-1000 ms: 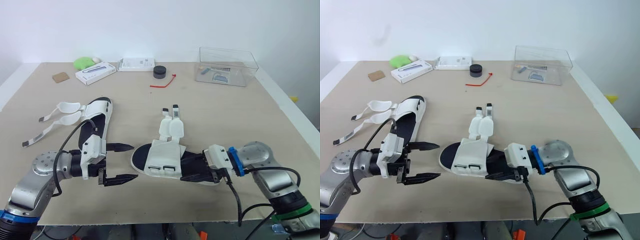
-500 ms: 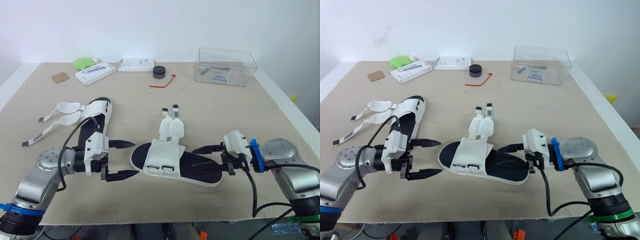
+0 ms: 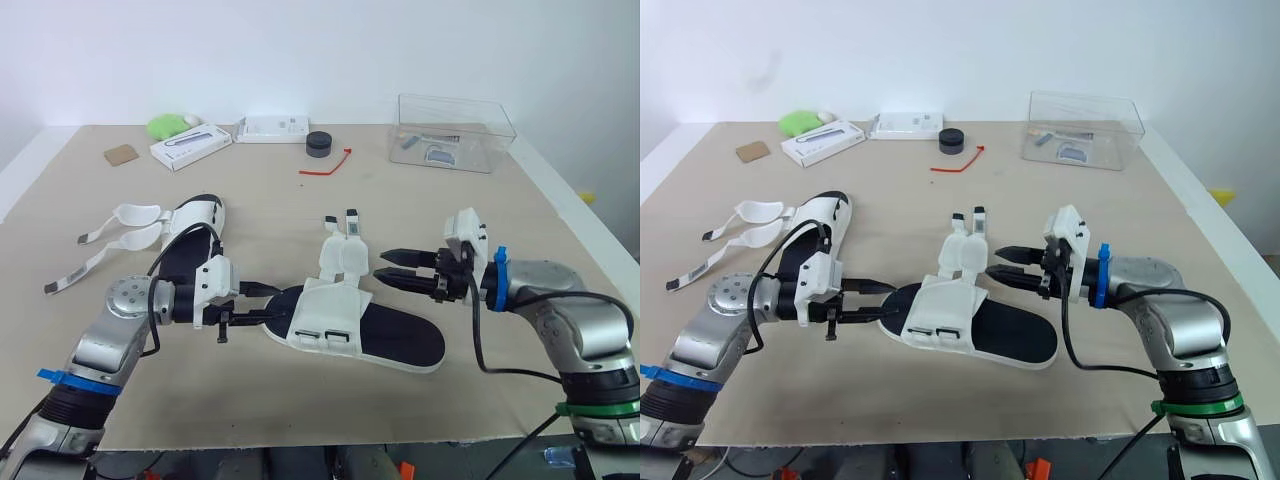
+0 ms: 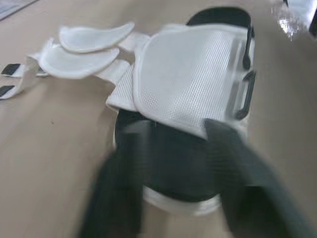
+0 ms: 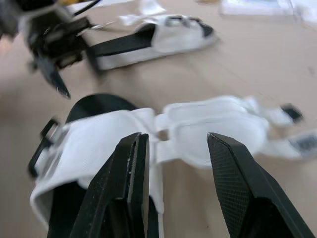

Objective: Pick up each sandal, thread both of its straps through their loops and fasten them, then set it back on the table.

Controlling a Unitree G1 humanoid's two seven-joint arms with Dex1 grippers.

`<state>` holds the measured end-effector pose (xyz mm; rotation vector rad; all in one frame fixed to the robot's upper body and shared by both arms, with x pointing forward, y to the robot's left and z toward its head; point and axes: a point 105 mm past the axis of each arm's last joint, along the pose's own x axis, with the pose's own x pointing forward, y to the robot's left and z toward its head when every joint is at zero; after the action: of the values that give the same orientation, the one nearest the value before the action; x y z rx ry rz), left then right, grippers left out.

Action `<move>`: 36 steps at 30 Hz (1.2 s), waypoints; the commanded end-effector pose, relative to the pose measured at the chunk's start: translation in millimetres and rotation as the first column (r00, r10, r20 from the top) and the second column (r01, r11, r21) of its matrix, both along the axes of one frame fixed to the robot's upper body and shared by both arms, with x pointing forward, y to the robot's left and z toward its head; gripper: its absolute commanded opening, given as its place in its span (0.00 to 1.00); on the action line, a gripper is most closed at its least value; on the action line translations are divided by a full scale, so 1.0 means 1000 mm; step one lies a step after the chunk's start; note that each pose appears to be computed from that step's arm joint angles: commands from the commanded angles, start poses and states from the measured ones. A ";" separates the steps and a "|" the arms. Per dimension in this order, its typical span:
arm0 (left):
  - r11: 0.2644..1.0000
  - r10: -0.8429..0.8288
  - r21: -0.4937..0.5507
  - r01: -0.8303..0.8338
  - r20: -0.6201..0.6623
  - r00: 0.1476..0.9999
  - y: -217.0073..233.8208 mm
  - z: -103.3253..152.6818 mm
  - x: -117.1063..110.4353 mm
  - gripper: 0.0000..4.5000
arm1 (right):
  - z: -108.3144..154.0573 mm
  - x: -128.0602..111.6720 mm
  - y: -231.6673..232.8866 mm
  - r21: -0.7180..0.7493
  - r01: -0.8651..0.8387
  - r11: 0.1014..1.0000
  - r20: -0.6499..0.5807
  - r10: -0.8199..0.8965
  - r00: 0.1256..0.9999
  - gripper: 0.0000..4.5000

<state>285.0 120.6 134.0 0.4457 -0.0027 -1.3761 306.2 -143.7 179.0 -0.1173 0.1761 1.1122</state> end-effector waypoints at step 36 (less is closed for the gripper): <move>0.991 -0.128 0.047 0.126 0.044 0.991 -0.020 0.008 0.000 0.00 | -0.008 0.084 0.013 0.236 0.514 0.825 -0.792 -0.143 0.594 0.98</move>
<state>287.9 102.3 133.3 0.5034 -0.0019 -1.4892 380.4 -126.0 155.7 0.7683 0.7352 0.7327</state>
